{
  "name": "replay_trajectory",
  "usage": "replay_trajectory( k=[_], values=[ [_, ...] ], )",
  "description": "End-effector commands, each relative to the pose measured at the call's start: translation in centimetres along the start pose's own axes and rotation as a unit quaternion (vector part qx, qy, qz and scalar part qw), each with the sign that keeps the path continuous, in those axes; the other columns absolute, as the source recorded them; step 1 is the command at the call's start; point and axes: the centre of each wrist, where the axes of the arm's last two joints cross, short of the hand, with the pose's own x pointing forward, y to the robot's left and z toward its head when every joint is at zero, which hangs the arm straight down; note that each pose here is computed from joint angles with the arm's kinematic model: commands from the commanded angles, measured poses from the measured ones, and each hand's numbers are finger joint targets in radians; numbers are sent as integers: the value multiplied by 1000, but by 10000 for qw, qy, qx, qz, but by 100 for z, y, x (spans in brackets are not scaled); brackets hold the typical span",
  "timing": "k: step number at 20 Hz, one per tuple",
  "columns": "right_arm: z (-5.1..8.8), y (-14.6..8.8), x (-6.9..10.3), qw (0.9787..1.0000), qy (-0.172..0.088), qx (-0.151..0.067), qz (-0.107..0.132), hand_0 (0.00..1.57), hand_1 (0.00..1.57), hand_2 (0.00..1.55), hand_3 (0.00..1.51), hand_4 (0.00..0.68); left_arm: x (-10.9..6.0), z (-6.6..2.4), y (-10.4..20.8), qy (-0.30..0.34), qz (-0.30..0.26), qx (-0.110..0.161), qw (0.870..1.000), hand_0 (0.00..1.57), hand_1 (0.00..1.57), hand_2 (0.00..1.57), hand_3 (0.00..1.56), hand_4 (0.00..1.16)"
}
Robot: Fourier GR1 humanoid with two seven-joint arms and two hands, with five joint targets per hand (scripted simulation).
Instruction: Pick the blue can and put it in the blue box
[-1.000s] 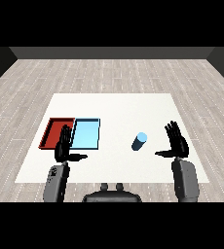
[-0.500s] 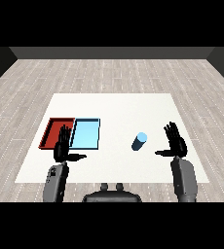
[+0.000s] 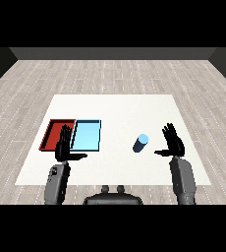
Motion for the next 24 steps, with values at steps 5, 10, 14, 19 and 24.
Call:
replay_trajectory(
  k=[5, 10, 14, 19, 24],
  values=[
    [-62, 35, -201, 9992, 285, -148, -248, 0, 0, 0, 0, 0, 221, -19, -3, -5, 94, 60, 9999, 0, 0, 0, 0, 0],
    [-25, 129, -428, 9985, 472, -214, -194, 0, 0, 0, 0, 0, 129, 168, -90, -175, 168, 59, 9997, 0, 0, 0, 0, 0],
    [39, 291, -496, 9985, 484, -132, -229, 0, 0, 0, 0, 0, 74, 87, 35, -141, 75, 22, 9999, 0, 0, 0, 0, 0],
    [-220, 155, -438, 9985, 427, -151, -315, 0, 0, 0, 0, 0, 29, 109, -35, -54, 55, 129, 9999, 0, 0, 0, 0, 0],
    [-246, 271, -515, 9975, 656, -7, -270, 0, 0, 0, 0, 0, -8, -132, 22, -41, 17, 67, 10000, 0, 0, 0, 0, 0]
  ],
)
